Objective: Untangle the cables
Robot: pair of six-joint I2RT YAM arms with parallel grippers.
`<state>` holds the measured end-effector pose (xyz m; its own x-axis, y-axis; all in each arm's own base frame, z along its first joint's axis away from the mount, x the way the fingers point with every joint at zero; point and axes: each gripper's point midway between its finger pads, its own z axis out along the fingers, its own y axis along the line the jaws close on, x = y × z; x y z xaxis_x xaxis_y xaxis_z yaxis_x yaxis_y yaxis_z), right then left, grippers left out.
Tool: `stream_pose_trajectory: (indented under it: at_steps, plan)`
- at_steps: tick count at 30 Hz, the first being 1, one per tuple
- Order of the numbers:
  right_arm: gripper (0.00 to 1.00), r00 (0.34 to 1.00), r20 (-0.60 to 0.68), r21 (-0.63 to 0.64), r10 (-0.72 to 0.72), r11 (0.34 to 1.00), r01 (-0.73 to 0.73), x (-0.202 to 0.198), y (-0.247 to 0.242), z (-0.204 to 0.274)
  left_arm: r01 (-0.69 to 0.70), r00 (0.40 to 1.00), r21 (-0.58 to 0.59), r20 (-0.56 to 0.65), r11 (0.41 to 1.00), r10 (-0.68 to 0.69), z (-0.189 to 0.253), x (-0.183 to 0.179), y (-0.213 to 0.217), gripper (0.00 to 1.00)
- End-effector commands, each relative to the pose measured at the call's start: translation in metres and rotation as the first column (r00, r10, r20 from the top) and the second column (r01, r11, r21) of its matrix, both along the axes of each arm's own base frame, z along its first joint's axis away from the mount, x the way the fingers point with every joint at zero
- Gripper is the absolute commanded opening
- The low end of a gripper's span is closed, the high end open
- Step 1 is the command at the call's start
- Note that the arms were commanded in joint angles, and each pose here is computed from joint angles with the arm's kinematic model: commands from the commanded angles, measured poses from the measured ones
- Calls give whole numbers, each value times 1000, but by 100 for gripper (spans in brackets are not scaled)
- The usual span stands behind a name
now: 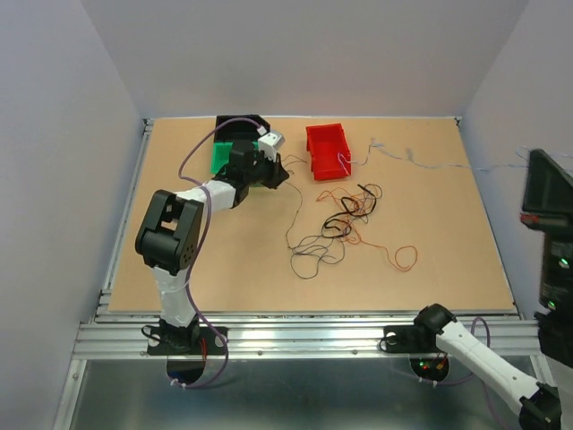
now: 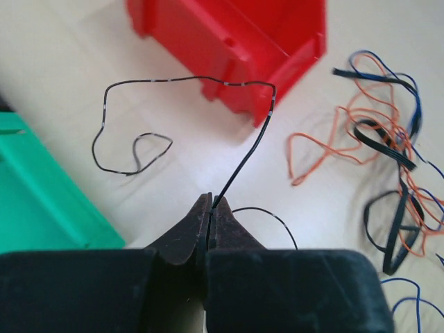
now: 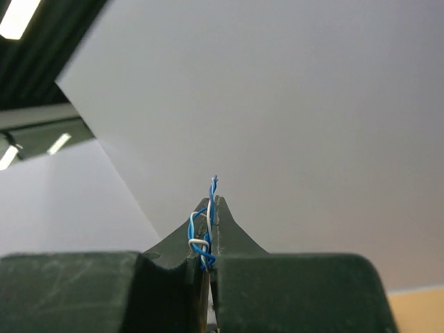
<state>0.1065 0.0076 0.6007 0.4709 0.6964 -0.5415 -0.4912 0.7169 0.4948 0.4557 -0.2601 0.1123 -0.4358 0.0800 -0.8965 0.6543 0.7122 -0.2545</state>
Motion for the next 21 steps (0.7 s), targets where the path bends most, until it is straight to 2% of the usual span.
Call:
stream_pose_trajectory:
  at_steps: [1,6,9,18,21]
  plan:
    - [1,962,-264,-176,-75,984,29,106,59,-49,160,980,1,119,987,-159,41,-26,-27,6]
    - [1,927,-365,-268,-86,963,-16,163,102,-76,229,962,3,151,973,-227,58,-49,-34,6]
    - [1,905,-403,-294,-134,956,11,189,111,-95,252,951,17,181,968,-251,66,-65,-39,6]
    - [1,845,-466,-385,-263,920,74,251,132,-134,305,911,65,272,950,-311,83,-95,-54,6]
    - [1,822,-489,-414,-291,907,74,269,140,-151,347,868,123,334,930,-368,87,-112,-61,6]
